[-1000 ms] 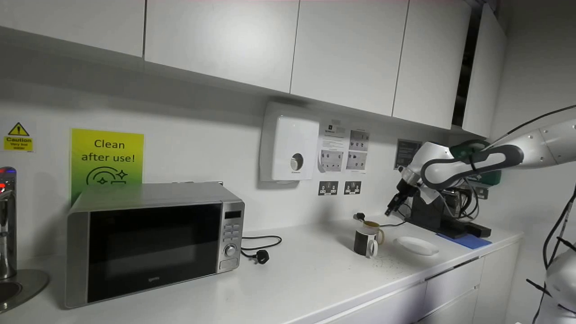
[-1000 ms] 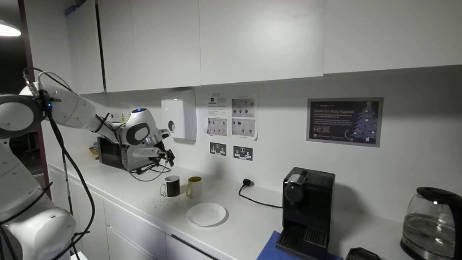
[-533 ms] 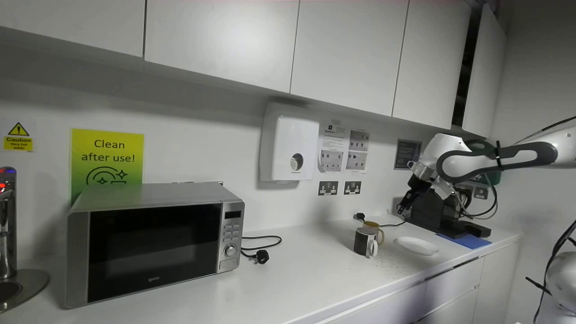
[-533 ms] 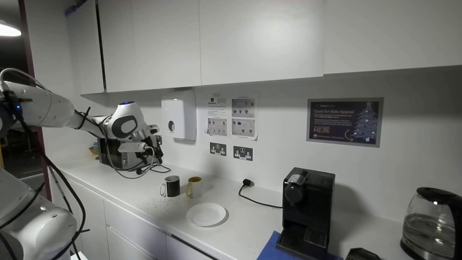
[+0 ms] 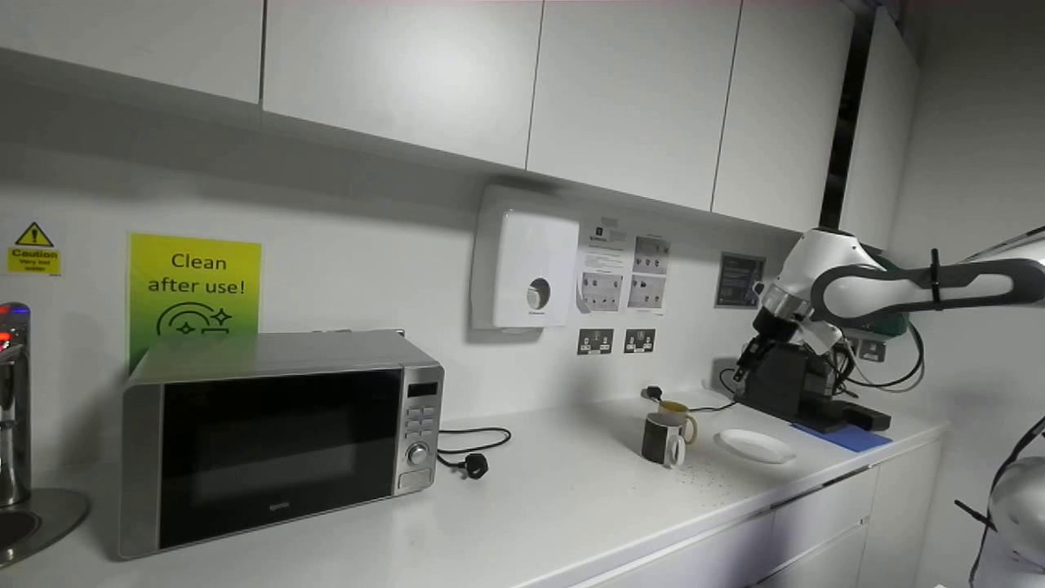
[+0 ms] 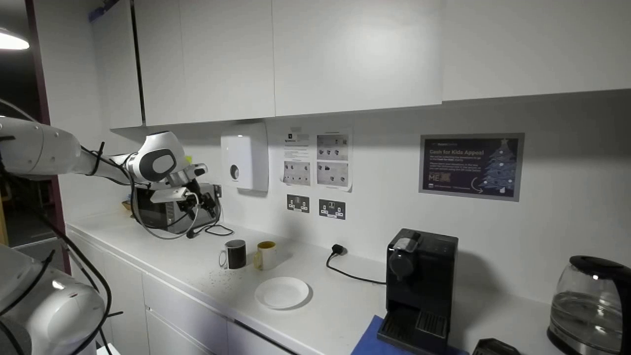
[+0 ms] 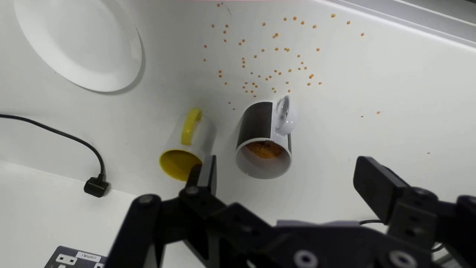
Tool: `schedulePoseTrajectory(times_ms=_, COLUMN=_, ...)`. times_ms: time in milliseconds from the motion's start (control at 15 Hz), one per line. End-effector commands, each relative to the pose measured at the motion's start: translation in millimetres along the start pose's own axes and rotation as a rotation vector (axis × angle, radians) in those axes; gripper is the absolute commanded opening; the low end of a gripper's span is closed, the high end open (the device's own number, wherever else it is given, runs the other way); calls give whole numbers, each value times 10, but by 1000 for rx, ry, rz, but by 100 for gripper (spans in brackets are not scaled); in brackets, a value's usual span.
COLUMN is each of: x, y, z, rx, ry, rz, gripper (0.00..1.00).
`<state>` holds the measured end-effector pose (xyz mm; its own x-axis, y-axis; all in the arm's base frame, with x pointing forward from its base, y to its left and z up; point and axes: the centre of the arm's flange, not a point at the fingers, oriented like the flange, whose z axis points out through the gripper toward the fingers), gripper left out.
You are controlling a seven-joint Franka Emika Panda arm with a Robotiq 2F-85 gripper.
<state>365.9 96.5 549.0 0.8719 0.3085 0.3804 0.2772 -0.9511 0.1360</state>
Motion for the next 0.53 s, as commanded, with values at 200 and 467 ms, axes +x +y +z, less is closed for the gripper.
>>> schedulePoseTrajectory(times_ms=200, x=3, y=-2, z=23, rx=1, ry=-5, rz=-1, gripper=100)
schedulePoseTrajectory(times_ms=467, x=3, y=-3, z=30, rx=2, ry=-7, rz=-1, gripper=100)
